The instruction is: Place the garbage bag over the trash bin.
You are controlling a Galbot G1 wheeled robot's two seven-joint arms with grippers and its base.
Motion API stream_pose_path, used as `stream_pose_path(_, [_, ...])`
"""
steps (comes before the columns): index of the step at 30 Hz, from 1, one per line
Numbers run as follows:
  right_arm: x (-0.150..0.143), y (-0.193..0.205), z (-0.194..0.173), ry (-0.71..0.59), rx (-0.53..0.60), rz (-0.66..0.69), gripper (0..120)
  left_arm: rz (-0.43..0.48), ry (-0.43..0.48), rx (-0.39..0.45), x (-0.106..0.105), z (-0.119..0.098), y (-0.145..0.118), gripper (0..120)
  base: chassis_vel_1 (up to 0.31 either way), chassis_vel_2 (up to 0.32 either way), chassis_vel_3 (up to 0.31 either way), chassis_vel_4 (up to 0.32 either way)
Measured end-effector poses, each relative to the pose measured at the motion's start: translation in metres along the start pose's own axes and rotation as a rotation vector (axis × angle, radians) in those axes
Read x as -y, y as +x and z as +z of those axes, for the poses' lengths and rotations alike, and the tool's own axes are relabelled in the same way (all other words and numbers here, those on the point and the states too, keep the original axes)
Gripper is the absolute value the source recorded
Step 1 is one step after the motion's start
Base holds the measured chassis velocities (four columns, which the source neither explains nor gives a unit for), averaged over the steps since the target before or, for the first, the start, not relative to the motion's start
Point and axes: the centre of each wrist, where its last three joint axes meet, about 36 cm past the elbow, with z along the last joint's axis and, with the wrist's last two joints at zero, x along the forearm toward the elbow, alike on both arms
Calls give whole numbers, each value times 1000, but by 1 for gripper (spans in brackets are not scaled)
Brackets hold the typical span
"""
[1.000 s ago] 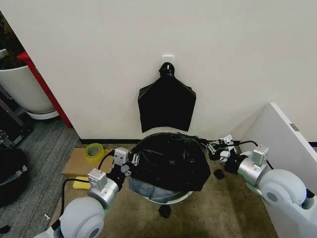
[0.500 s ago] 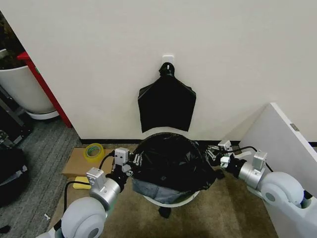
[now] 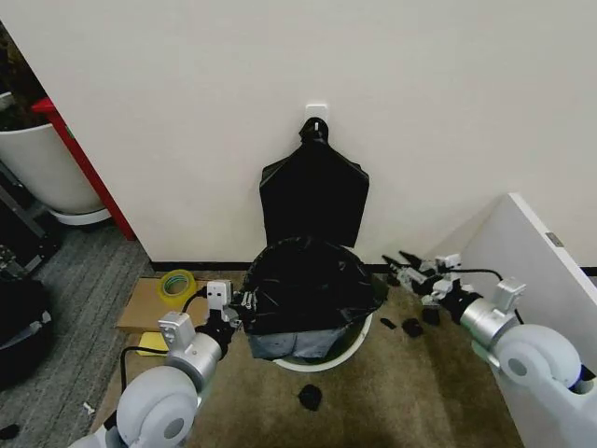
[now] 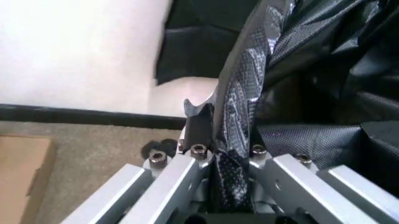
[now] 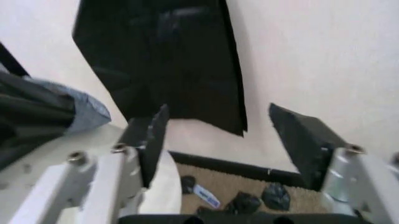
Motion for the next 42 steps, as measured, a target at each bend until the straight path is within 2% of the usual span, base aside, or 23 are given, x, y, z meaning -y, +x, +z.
stream_pose_path(4, [-30, 21, -16, -48, -5, 28, 80, -69, 37, 23, -4, -6, -1, 1, 0, 0, 0, 0])
stream_pose_path(6, [-40, 28, -19, -66, -10, 30, 83, -82, 48, 24, -4, -6, -3, 1, 0, 0, 0, 0])
stream_pose_path(10, [-91, 57, -25, -180, -53, -21, 98, -108, 96, 14, -5, -3, -11, 1, 0, 0, 0, 0])
stream_pose_path(12, [-111, 66, -22, -201, -63, -60, 100, -107, 102, 6, -6, -1, -14, 1, 0, 0, 0, 0])
stream_pose_path(14, [-116, 68, -21, -208, -70, -69, 100, -106, 102, 6, -6, -1, -15, 1, 0, 0, 0, 0])
stream_pose_path(20, [-135, 73, 3, -302, -256, -43, 100, -99, 95, 3, -5, 0, -18, 1, 0, 0, 0, 0])
stream_pose_path(23, [-139, 70, 3, -338, -275, -33, 100, -90, 93, 2, -3, 0, -16, 1, 0, 0, 0, 0])
stream_pose_path(29, [-141, 66, 2, -511, -251, -83, 100, -82, 81, 4, 0, 2, -14, 1, 0, 0, 0, 0])
stream_pose_path(36, [-139, 65, 1, -523, -224, -131, 100, -88, 77, 8, 1, 3, -14, 1, 0, 0, 0, 0])
stream_pose_path(42, [-140, 64, 2, -628, -205, -286, 100, -104, 71, 7, -1, 5, -15, 1, 0, 0, 0, 0])
